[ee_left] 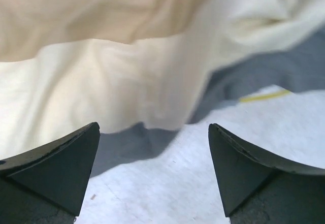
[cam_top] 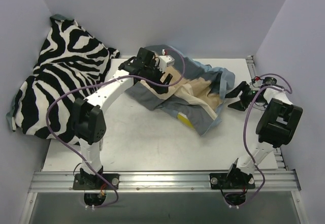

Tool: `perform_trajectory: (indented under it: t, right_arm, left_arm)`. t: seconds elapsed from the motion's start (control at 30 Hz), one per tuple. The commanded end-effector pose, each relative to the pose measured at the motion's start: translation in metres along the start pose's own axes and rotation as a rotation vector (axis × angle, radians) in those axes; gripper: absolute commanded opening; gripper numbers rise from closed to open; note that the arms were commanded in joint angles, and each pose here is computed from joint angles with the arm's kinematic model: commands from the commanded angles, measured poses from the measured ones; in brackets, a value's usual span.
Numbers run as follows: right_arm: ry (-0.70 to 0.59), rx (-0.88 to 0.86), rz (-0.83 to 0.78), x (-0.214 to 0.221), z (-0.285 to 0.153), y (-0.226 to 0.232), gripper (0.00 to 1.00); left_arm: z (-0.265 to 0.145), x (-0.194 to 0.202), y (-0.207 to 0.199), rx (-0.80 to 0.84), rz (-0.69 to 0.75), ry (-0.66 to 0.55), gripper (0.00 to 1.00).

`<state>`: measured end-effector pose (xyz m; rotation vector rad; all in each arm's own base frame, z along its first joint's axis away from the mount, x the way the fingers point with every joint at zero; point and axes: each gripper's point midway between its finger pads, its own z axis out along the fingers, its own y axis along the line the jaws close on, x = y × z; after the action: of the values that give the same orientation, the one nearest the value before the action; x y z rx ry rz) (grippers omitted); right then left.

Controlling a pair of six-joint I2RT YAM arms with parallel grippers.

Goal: Put the pillow into the pillowcase

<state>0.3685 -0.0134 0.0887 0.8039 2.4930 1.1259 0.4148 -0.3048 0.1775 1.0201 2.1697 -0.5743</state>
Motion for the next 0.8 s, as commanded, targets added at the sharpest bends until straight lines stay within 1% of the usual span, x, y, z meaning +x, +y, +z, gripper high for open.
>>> perform_trajectory:
  t: [0.0, 0.07, 0.1, 0.13, 0.2, 0.23, 0.3, 0.33, 0.37, 0.4, 0.43, 0.47, 0.5, 0.57, 0.6, 0.63, 0.67, 0.7, 0.73, 0.77]
  right_arm:
    - [0.106, 0.057, 0.064, 0.048, -0.003, -0.019, 0.59]
    - [0.145, 0.081, 0.113, 0.065, 0.003, -0.038, 0.52]
    - [0.162, 0.077, 0.14, 0.069, 0.006, -0.044, 0.48]
    - [0.165, 0.068, 0.153, 0.072, 0.007, -0.047, 0.42]
    - [0.168, 0.059, 0.17, 0.079, 0.005, -0.052, 0.38]
    - [0.167, 0.053, 0.162, 0.08, 0.004, -0.052, 0.37]
    - [0.153, 0.031, 0.15, 0.079, 0.0, -0.046, 0.37]
    - [0.148, 0.02, 0.142, 0.077, -0.001, -0.043, 0.37]
    - [0.144, 0.004, 0.136, 0.076, -0.003, -0.039, 0.37]
    - [0.137, -0.014, 0.123, 0.074, -0.004, -0.033, 0.37]
    - [0.14, -0.032, 0.121, 0.075, -0.006, -0.028, 0.37]
    - [0.144, -0.031, 0.117, 0.076, -0.008, -0.028, 0.37]
    - [0.149, -0.028, 0.119, 0.08, -0.011, -0.027, 0.37]
    - [0.148, 0.002, 0.112, 0.084, -0.014, -0.034, 0.38]
    - [0.148, 0.023, 0.125, 0.089, -0.016, -0.04, 0.39]
    - [0.148, 0.041, 0.131, 0.091, -0.016, -0.044, 0.4]
    - [0.156, 0.067, 0.143, 0.095, -0.015, -0.051, 0.42]
    - [0.167, 0.08, 0.154, 0.098, -0.014, -0.056, 0.43]
    - [0.179, 0.091, 0.161, 0.103, -0.012, -0.061, 0.43]
    - [0.192, 0.107, 0.167, 0.105, -0.01, -0.067, 0.43]
  left_arm:
    - [-0.025, -0.02, -0.073, 0.159, 0.159, -0.108, 0.98]
    - [-0.019, -0.022, -0.093, 0.179, 0.218, -0.107, 0.98]
    - [-0.015, -0.027, -0.113, 0.207, 0.254, -0.113, 0.98]
    - [-0.01, -0.029, -0.122, 0.216, 0.275, -0.114, 0.97]
    - [0.008, -0.028, -0.139, 0.231, 0.333, -0.096, 0.97]
    - [0.02, -0.026, -0.159, 0.256, 0.374, -0.085, 0.97]
    - [0.034, -0.025, -0.177, 0.26, 0.453, -0.078, 0.97]
    - [0.045, -0.02, -0.197, 0.282, 0.493, -0.069, 0.97]
    - [0.053, -0.019, -0.204, 0.287, 0.54, -0.076, 0.97]
    - [0.06, -0.019, -0.206, 0.253, 0.573, -0.074, 0.97]
    - [0.068, -0.018, -0.22, 0.249, 0.615, -0.078, 0.97]
    - [0.082, -0.013, -0.22, 0.237, 0.674, -0.073, 0.98]
    - [0.089, -0.012, -0.221, 0.223, 0.702, -0.075, 0.97]
    - [0.105, -0.014, -0.221, 0.194, 0.745, -0.091, 0.98]
    - [0.108, -0.015, -0.22, 0.194, 0.747, -0.089, 0.96]
    - [0.117, -0.008, -0.219, 0.208, 0.747, -0.069, 0.73]
    - [0.115, -0.018, -0.216, 0.206, 0.734, -0.069, 0.57]
    - [0.113, -0.021, -0.215, 0.215, 0.713, -0.067, 0.38]
    - [0.105, -0.028, -0.219, 0.267, 0.681, -0.089, 0.11]
    - [0.092, -0.041, -0.212, 0.308, 0.58, -0.117, 0.01]
